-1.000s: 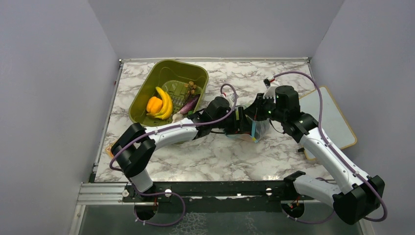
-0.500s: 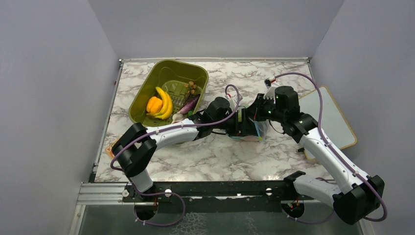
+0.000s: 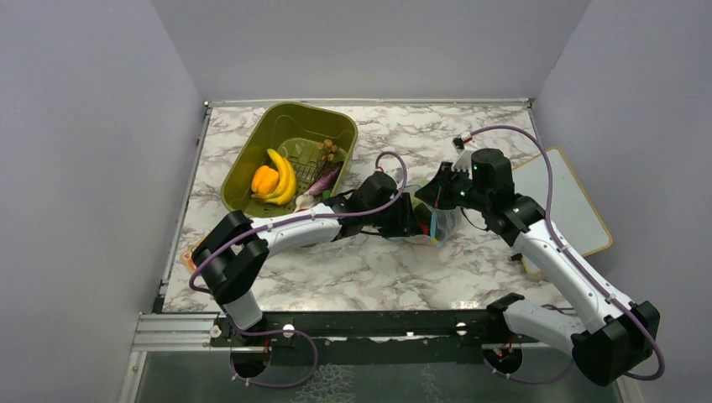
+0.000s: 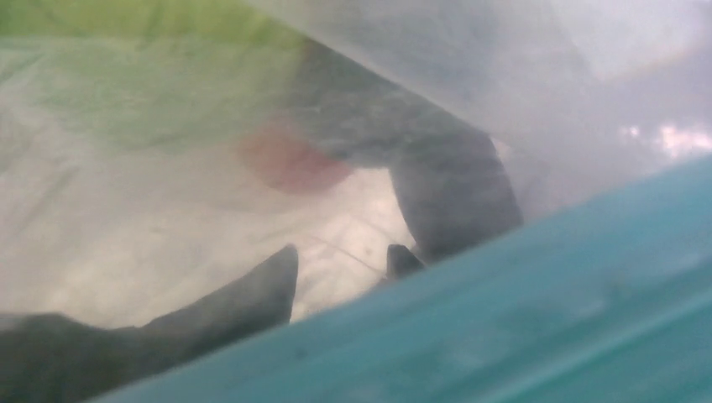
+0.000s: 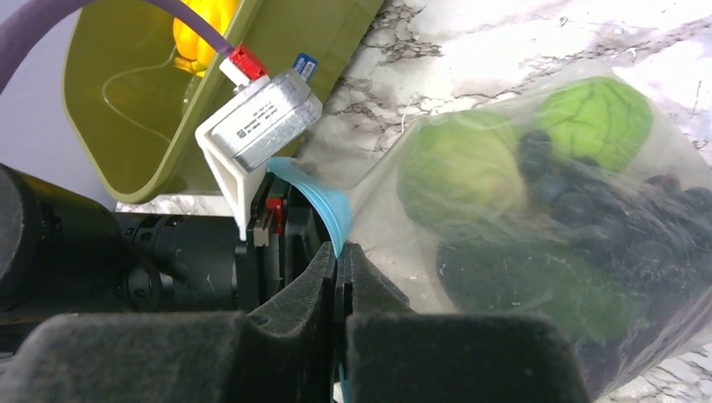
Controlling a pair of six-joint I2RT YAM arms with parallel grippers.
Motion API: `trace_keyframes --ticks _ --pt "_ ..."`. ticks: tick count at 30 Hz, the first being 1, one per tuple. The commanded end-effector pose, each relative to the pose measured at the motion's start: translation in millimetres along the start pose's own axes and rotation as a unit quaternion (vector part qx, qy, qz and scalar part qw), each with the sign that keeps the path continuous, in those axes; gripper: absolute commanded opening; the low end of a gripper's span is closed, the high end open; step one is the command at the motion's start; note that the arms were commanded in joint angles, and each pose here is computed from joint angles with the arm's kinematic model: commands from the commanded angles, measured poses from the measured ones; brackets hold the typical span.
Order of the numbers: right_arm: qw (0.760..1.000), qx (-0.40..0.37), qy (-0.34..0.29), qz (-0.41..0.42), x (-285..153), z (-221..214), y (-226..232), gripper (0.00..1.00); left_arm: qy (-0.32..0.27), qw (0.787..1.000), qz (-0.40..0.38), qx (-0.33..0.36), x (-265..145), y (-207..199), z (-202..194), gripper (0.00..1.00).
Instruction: Open the zip-top bag and remove the fake food
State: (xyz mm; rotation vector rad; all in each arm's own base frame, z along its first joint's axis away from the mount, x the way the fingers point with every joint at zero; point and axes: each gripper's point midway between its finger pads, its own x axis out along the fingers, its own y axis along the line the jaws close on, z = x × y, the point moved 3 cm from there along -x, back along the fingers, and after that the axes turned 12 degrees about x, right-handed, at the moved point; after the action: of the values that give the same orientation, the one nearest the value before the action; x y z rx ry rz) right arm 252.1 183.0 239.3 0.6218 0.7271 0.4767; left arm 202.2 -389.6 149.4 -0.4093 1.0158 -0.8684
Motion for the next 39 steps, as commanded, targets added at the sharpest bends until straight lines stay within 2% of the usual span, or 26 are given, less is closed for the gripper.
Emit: trace_keyframes --ticks 1,6,10,17,24,31,39 --pt "0.999 -0.006 0.019 0.029 -7 -10 6 0.01 -0.024 0.998 0.053 0.032 -12 7 12 0.45" --pt "0.999 0.0 0.043 0.031 -3 -24 -1 0.01 -0.046 0.999 -0.001 0.028 -18 -10 16 0.48" --pt "0.999 0.027 0.036 0.021 -3 -29 -7 0.01 -0.056 0.997 -0.046 0.01 -24 -24 17 0.53" --pt "0.995 0.073 -0.003 0.065 -8 -33 -2 0.01 -0.02 0.994 -0.106 -0.004 -21 -37 4 0.61" --pt "0.994 0.095 -0.007 0.054 -11 -40 -9 0.01 0.0 0.995 -0.096 -0.028 -14 -32 -12 0.61" --pt "0.988 0.127 -0.041 0.077 -19 -33 -2 0.01 -0.034 0.994 -0.076 -0.076 -15 -24 -13 0.58" --pt "0.985 0.133 -0.037 0.107 -22 -23 17 0.01 -0.069 0.991 -0.088 -0.076 -19 -39 -1 0.62"
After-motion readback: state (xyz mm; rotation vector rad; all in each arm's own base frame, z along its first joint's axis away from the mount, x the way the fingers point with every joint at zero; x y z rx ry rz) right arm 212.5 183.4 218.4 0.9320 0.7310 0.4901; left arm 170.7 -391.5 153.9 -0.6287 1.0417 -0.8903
